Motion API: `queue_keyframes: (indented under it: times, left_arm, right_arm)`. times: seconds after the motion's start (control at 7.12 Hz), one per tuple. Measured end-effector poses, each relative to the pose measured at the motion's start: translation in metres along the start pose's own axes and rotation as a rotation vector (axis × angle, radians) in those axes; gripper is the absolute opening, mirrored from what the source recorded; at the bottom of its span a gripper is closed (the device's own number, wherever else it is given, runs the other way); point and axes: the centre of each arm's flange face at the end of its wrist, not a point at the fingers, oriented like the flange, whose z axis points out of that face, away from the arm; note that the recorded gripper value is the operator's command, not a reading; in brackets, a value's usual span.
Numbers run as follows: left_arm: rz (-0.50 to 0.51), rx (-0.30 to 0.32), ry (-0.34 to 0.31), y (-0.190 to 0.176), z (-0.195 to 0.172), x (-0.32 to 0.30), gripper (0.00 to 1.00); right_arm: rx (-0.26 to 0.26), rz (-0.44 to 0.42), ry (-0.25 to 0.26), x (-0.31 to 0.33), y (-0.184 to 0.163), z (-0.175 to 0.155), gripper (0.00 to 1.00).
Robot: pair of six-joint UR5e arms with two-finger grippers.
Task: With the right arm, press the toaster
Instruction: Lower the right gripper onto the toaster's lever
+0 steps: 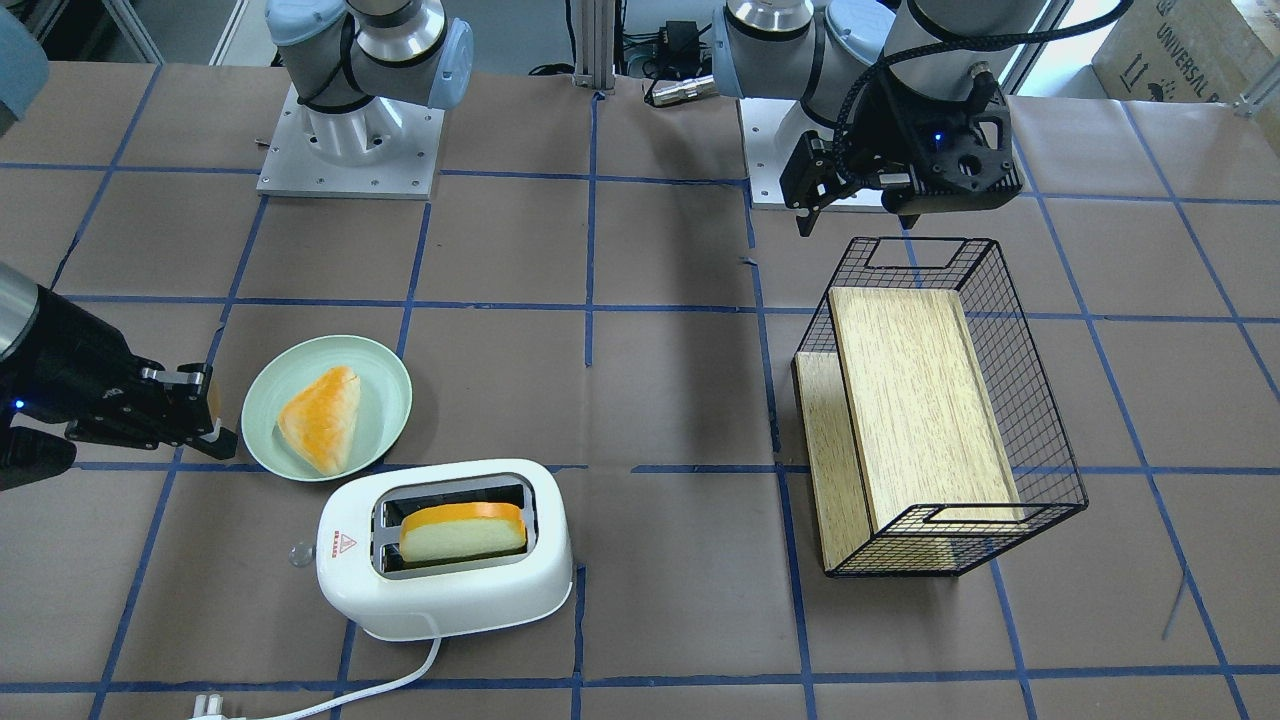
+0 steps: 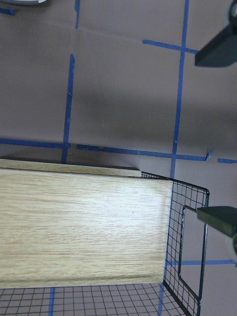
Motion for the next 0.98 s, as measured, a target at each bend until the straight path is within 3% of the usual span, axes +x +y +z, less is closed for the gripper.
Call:
queue_keyframes:
  times: [0.42, 0.98]
  left_arm:
    - [0.0, -0.001, 0.0, 0.0, 0.0, 0.0, 1.0]
    - [0.0, 0.0, 0.0, 0.0, 0.0, 0.0, 1.0]
  right_arm:
    - [0.014, -0.007, -0.047, 0.018, -0.041, 0.038, 0.02]
    - [-0.037, 0.016, -0.071, 0.037, -0.053, 0.077, 0.02]
